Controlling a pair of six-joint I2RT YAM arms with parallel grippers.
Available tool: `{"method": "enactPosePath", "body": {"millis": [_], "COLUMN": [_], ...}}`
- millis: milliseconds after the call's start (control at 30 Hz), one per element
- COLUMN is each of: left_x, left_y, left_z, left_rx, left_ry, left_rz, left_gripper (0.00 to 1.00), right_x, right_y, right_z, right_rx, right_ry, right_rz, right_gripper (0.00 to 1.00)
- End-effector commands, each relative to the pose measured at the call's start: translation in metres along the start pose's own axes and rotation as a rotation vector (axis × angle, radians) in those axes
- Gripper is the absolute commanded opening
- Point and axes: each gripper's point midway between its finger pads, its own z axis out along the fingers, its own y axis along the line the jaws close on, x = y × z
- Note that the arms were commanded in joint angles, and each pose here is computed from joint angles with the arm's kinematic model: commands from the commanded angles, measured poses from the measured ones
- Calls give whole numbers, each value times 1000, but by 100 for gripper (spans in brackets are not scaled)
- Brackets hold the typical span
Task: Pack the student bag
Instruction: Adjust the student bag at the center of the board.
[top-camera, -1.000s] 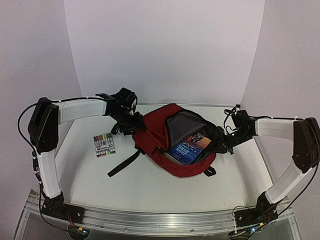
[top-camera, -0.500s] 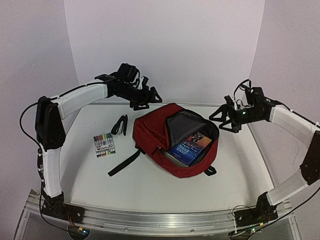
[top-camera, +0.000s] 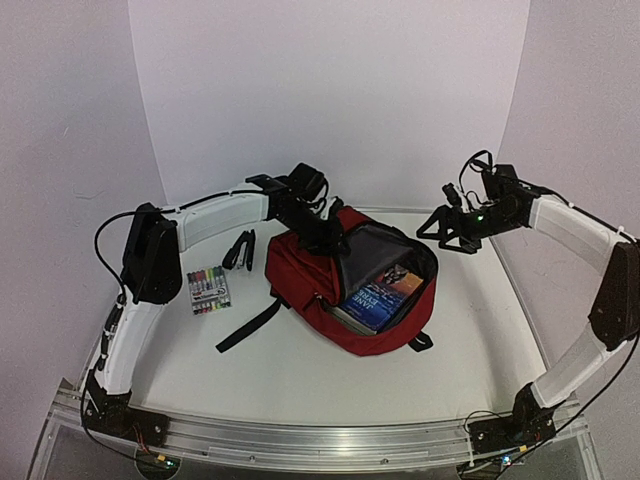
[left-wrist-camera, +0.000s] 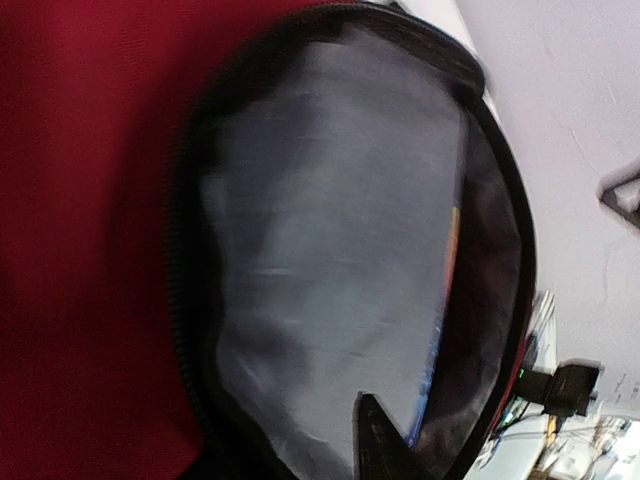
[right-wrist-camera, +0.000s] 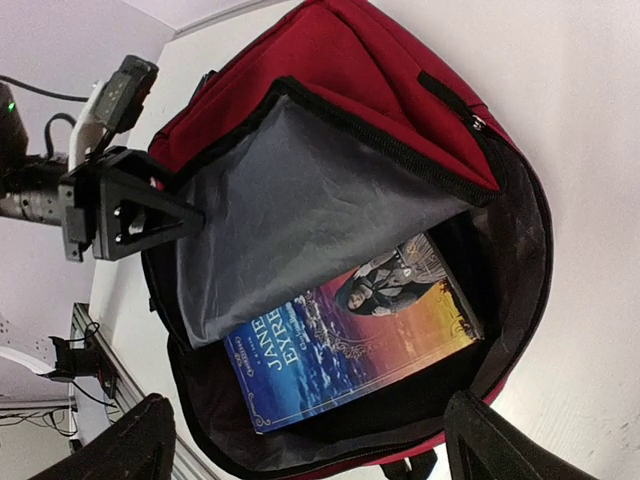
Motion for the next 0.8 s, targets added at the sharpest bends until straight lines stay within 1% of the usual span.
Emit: {"method": "enactPosePath", "body": {"millis": [0,67,133,167,267,333,433,500,567,667,767], "left_x": [-3,8,22,29,45,55,71,75,77,83,94], "left_y": [-79,-96,-111,-113,-115,-114,-98,-87,-85,-94,-104], "left_z": [-40,-41,-36,-30,-11,4,30,38,40,37,30], "left_rx": [153,192,230,236,232,217,146,110,109,159,214], "left_ry": [-83,-70,-40,-19,40,76,133,150,158,173,199], "left_rz": [194,253,297,304,329,358,345,319,315,312,319], "left_gripper": [19,14,14,15,25,29,32,38,46,62,73], "right_x": [-35,-40,-49,-54,-72,-81,-83,-76,-64,-53,-43], "right_y": [9,7,5,6,14,15,16,13,7,2,-1], "right_z": [-9,-7,-7,-7,-10,-9,-8,-5,0,4,11], "right_rx": [11,22,42,40,21,22,15,15,23,24,10], "right_ry": [-65,-64,-75,-82,-110,-121,-117,-93,-58,-22,18], "right_rz": [-96,-109,-128,-140,-170,-181,-203,-204,-212,-230,-248], "right_gripper": [84,79,79,79,77,73,65,59,57,55,53]}}
